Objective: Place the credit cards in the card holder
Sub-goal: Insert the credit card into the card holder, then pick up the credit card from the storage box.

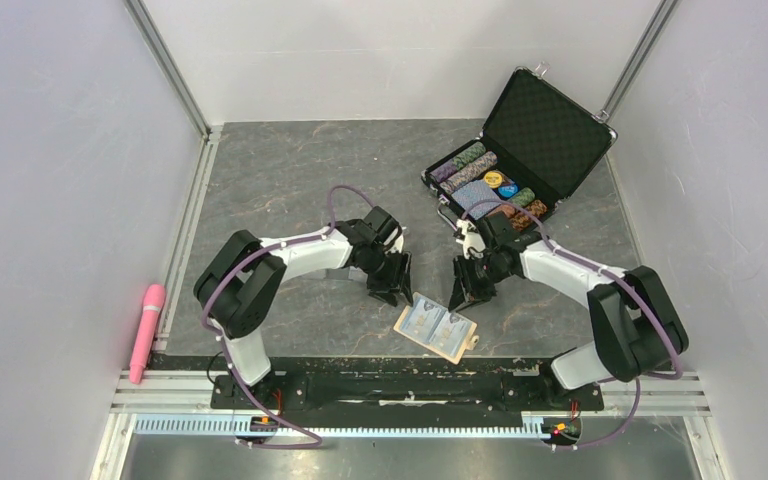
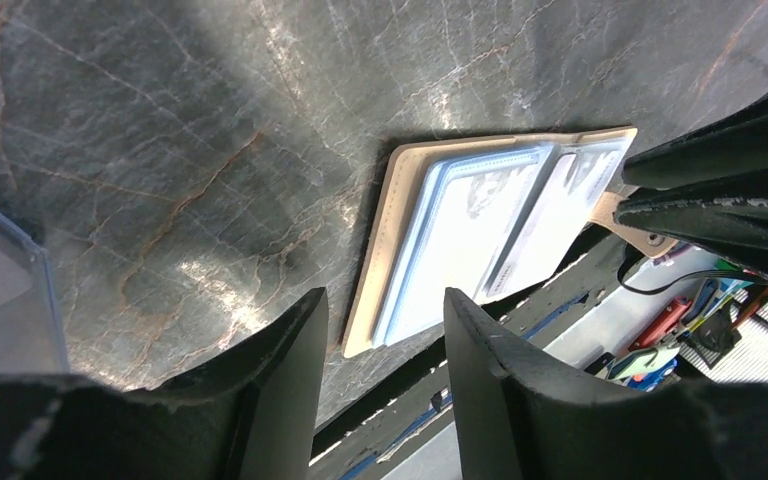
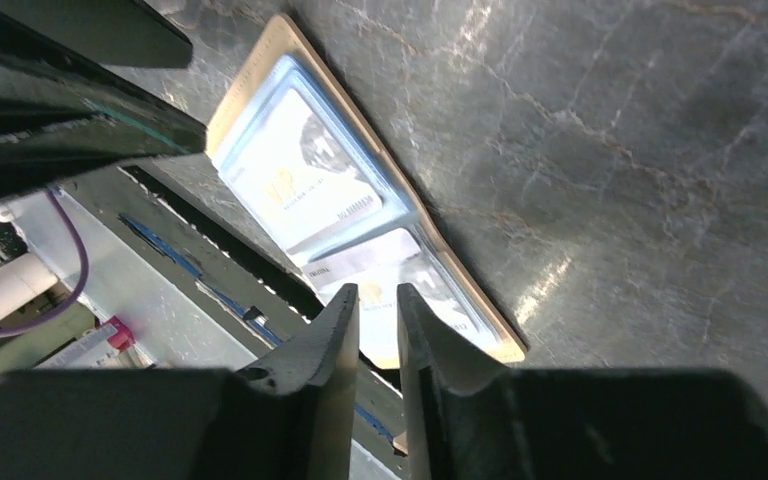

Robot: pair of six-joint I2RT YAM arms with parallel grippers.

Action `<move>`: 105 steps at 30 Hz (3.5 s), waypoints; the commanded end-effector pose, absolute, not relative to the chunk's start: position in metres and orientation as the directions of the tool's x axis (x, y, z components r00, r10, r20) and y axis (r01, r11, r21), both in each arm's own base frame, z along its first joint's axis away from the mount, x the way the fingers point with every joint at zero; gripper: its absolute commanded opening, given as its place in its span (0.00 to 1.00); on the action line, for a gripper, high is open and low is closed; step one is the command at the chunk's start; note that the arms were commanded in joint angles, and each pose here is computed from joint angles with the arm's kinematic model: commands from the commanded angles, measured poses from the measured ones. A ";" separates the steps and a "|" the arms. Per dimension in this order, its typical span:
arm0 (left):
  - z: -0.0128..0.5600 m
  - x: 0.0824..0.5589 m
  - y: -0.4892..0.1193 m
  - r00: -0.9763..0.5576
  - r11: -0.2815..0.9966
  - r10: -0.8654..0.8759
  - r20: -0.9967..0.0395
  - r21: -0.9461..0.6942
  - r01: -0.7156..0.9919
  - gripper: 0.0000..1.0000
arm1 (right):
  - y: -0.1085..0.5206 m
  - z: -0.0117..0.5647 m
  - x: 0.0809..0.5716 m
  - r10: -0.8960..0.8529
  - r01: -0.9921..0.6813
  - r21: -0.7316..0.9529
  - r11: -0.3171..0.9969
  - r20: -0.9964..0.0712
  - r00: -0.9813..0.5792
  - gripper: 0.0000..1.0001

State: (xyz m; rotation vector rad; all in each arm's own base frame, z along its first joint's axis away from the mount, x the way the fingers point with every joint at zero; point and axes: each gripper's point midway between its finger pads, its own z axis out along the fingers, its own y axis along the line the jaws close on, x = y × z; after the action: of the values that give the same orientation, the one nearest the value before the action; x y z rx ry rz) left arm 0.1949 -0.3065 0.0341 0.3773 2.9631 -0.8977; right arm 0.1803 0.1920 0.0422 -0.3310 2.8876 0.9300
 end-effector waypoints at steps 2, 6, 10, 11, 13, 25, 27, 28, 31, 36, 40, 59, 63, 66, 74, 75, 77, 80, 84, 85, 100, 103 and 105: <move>0.053 0.193 -0.328 -0.953 0.737 0.262 -0.153 -0.605 0.300 0.52 | 0.209 0.046 0.189 -0.191 -0.243 0.608 0.756 -0.151 -0.970 0.17; 0.054 0.188 -0.339 -0.949 0.723 0.273 -0.160 -0.617 0.312 0.46 | 0.222 0.037 0.182 -0.228 -0.244 0.652 0.718 -0.111 -0.967 0.03; 0.049 0.184 -0.342 -0.945 0.731 0.284 -0.161 -0.601 0.322 0.45 | 0.231 0.031 0.178 -0.251 -0.247 0.670 0.700 -0.094 -0.963 0.00; 0.048 0.182 -0.343 -0.945 0.733 0.287 -0.157 -0.599 0.322 0.45 | 0.233 0.030 0.177 -0.251 -0.245 0.674 0.697 -0.090 -0.964 0.00; 0.043 0.180 -0.342 -0.944 0.740 0.292 -0.156 -0.588 0.326 0.45 | 0.234 0.026 0.177 -0.253 -0.243 0.670 0.702 -0.084 -0.964 0.00; 0.018 0.177 -0.341 -0.924 0.792 0.348 -0.156 -0.479 0.379 0.51 | 0.223 0.007 0.173 -0.257 -0.239 0.613 0.753 -0.062 -0.965 0.00; 0.024 0.176 -0.350 -0.918 0.769 0.360 -0.166 -0.504 0.393 0.49 | 0.222 0.006 0.173 -0.257 -0.242 0.610 0.754 -0.063 -0.964 0.00; 0.028 0.174 -0.354 -0.914 0.756 0.368 -0.173 -0.517 0.402 0.47 | 0.221 0.006 0.172 -0.257 -0.241 0.609 0.756 -0.063 -0.964 0.00; 0.042 0.173 -0.366 -0.907 0.718 0.374 -0.195 -0.558 0.416 0.36 | 0.221 0.006 0.173 -0.258 -0.245 0.606 0.757 -0.067 -0.964 0.00; 0.051 0.174 -0.373 -0.922 0.707 0.331 -0.200 -0.594 0.383 0.02 | 0.227 0.016 0.189 -0.251 -0.275 0.599 0.752 -0.126 -0.960 0.00; 0.047 0.178 -0.365 -0.933 0.742 0.302 -0.195 -0.566 0.358 0.02 | 0.234 0.035 0.212 -0.238 -0.315 0.581 0.750 -0.207 -0.949 0.00; 0.072 0.185 -0.400 -0.934 0.722 0.277 -0.225 -0.592 0.357 0.35 | 0.178 0.084 0.276 -0.059 -0.254 0.469 0.846 -0.392 -0.918 0.00; 0.066 0.175 -0.416 -0.928 0.692 0.322 -0.186 -0.623 0.365 0.35 | 0.169 0.085 0.278 -0.049 -0.246 0.467 0.849 -0.394 -0.918 0.00; 0.064 0.168 -0.426 -0.920 0.663 0.356 -0.163 -0.650 0.371 0.35 | 0.169 0.085 0.277 -0.053 -0.248 0.471 0.847 -0.390 -0.919 0.00; 0.100 0.159 -0.460 -0.855 0.512 0.442 -0.270 -0.707 0.488 0.40 | 0.174 0.086 0.278 -0.065 -0.265 0.491 0.830 -0.386 -0.920 0.01; 0.104 0.159 -0.461 -0.849 0.499 0.448 -0.281 -0.709 0.498 0.41 | 0.175 0.086 0.278 -0.068 -0.266 0.494 0.828 -0.383 -0.921 0.01; 0.109 0.159 -0.463 -0.838 0.479 0.456 -0.299 -0.711 0.514 0.44 | 0.176 0.085 0.279 -0.070 -0.267 0.499 0.824 -0.379 -0.923 0.01; 0.115 0.159 -0.465 -0.823 0.452 0.467 -0.324 -0.712 0.537 0.45 | 0.177 0.085 0.280 -0.071 -0.268 0.502 0.823 -0.376 -0.924 0.02; 0.126 0.164 -0.464 -0.808 0.428 0.457 -0.371 -0.705 0.566 0.45 | 0.180 0.085 0.282 -0.075 -0.271 0.514 0.814 -0.370 -0.926 0.04; 0.129 0.168 -0.462 -0.807 0.426 0.449 -0.384 -0.702 0.571 0.46 | 0.182 0.085 0.283 -0.076 -0.273 0.519 0.810 -0.369 -0.926 0.04; 0.135 0.284 -0.328 -0.941 0.546 -0.004 -0.338 -0.789 0.281 0.48 | 0.244 0.091 0.301 -0.149 -0.338 0.590 0.733 -0.346 -0.926 0.22; 0.128 0.299 -0.287 -0.941 0.606 -0.077 -0.328 -0.766 0.217 0.49 | 0.269 0.096 0.310 -0.156 -0.353 0.623 0.698 -0.349 -0.924 0.25; 0.119 0.307 -0.259 -0.938 0.673 -0.112 -0.328 -0.720 0.172 0.49 | 0.286 0.100 0.315 -0.149 -0.359 0.646 0.673 -0.357 -0.922 0.29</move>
State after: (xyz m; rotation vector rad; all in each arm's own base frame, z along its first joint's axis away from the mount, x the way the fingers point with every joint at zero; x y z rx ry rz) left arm 0.2994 -0.2949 0.1116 0.1267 2.5465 -1.2421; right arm 0.2971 0.2482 0.0763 -0.3838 2.7135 0.9663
